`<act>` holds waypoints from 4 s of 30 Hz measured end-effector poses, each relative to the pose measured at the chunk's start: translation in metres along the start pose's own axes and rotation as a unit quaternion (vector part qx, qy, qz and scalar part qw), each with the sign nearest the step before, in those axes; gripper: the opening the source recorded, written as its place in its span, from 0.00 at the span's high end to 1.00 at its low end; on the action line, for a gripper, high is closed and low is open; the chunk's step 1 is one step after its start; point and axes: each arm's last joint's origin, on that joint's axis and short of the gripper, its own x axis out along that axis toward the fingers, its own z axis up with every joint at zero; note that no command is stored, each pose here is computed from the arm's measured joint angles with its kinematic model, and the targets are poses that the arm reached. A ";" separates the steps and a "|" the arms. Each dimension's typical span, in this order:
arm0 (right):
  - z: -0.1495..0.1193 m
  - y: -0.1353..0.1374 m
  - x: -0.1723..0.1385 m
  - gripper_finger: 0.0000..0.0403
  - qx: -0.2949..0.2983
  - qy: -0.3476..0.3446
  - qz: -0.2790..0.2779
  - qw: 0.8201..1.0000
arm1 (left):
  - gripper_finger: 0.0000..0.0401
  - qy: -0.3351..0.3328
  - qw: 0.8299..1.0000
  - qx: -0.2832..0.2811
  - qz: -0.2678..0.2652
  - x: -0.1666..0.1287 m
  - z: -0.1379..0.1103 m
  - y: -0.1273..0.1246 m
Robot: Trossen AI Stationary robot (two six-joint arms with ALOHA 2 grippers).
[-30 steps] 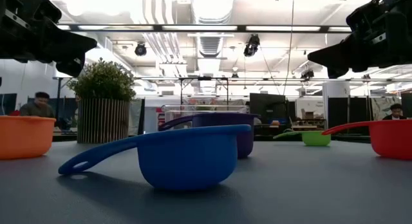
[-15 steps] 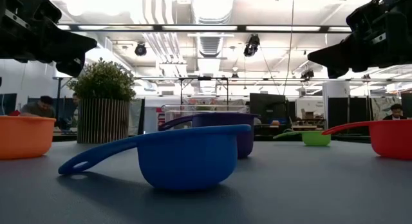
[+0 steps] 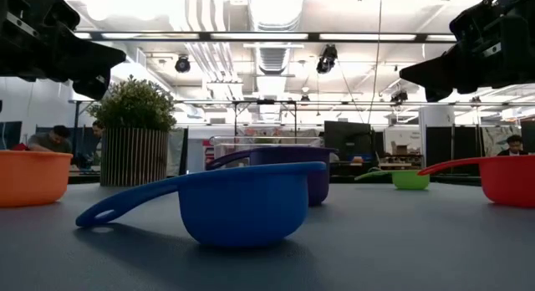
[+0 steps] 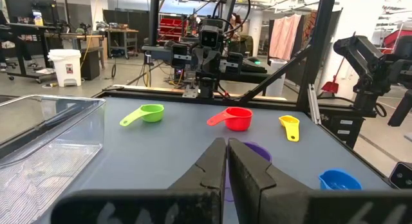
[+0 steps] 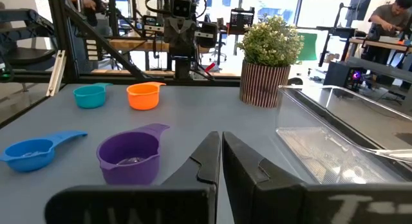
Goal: Nest measuring cups in basket
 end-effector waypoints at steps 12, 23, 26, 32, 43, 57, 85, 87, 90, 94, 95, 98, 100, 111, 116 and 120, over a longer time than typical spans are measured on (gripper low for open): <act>0.000 0.000 0.000 0.98 0.000 0.000 0.000 1.000 | 1.00 0.000 1.000 0.000 0.000 0.000 0.000 0.000; 0.000 0.000 0.000 0.98 0.000 0.000 0.000 1.000 | 1.00 0.000 1.000 0.000 0.000 0.000 0.000 0.000; 0.000 0.000 0.000 0.98 0.000 0.000 0.000 1.000 | 1.00 -0.002 1.000 -0.003 0.000 0.000 0.000 0.000; 0.000 0.000 0.000 0.98 -0.001 0.000 0.000 1.000 | 1.00 -0.024 1.000 -0.009 -0.002 0.000 0.004 0.000; 0.000 0.000 0.000 0.98 0.000 0.000 0.000 1.000 | 1.00 -0.061 0.994 0.056 0.069 -0.005 0.037 0.002; 0.000 0.000 0.000 0.98 0.000 0.000 0.000 1.000 | 1.00 0.166 0.980 0.001 0.111 0.029 0.075 -0.007; 0.000 0.000 0.000 0.98 -0.001 0.000 0.000 1.000 | 0.51 0.404 0.905 -0.057 0.119 0.094 0.077 -0.026; 0.000 0.000 0.000 0.98 0.000 0.000 0.000 1.000 | 0.47 0.411 0.901 -0.067 0.120 0.092 0.071 -0.028; 0.000 0.000 0.000 0.98 -0.001 0.001 0.000 1.000 | 0.44 0.428 0.891 -0.095 0.120 0.085 0.057 -0.029; 0.000 0.000 0.000 0.98 -0.001 0.002 0.000 1.000 | 0.43 0.450 0.874 -0.139 0.117 0.073 0.039 -0.033; 0.000 0.000 0.000 0.98 -0.001 0.001 0.000 1.000 | 0.43 0.454 0.871 -0.148 0.117 0.070 0.036 -0.035; 0.000 0.000 0.000 0.98 -0.001 0.002 0.000 1.000 | 0.43 0.464 0.865 -0.157 0.110 0.062 0.030 -0.040; 0.000 0.000 0.000 0.98 0.000 0.001 0.000 1.000 | 0.43 0.477 0.858 -0.157 0.112 0.056 0.027 -0.040; 0.000 0.000 0.000 0.98 -0.001 0.002 0.000 1.000 | 0.43 0.521 0.829 -0.159 0.126 0.045 0.019 -0.039; -0.001 0.000 0.000 0.98 -0.001 0.004 0.000 1.000 | 0.43 0.527 0.826 -0.154 0.126 0.045 0.011 -0.038; -0.001 0.000 0.000 0.98 -0.001 0.006 0.001 1.000 | 0.43 0.516 0.833 -0.169 0.109 0.046 -0.003 -0.038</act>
